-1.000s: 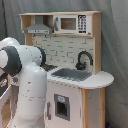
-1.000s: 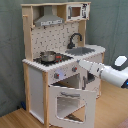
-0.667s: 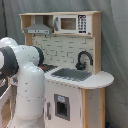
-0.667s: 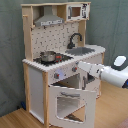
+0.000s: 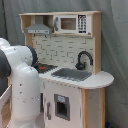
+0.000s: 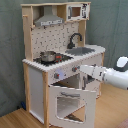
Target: Play with the kitchen
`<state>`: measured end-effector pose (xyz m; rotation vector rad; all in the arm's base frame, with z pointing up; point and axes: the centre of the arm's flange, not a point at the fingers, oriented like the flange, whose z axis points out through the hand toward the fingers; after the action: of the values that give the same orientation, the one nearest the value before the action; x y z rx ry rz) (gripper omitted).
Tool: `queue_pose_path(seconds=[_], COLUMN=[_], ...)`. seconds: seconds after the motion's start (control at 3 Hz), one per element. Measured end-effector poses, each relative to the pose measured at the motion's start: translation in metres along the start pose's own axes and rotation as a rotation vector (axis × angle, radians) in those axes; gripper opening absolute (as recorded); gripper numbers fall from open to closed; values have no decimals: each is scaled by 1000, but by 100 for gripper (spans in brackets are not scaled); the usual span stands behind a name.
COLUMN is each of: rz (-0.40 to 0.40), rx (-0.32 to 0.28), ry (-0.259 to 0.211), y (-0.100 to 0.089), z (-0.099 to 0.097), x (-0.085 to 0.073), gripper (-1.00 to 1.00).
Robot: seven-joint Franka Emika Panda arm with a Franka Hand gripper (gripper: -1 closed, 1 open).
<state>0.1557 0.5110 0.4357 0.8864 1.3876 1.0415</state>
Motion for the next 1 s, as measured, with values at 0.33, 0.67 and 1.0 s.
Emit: queue_pose_path(seconds=[0.33, 0.67, 1.0], rz=[59, 123, 187], rx=[15, 22, 25], ry=[23, 31, 33], y=[-8, -16, -21], z=[-9, -15, -18], x=[8, 15, 22], gripper=[100, 100, 100])
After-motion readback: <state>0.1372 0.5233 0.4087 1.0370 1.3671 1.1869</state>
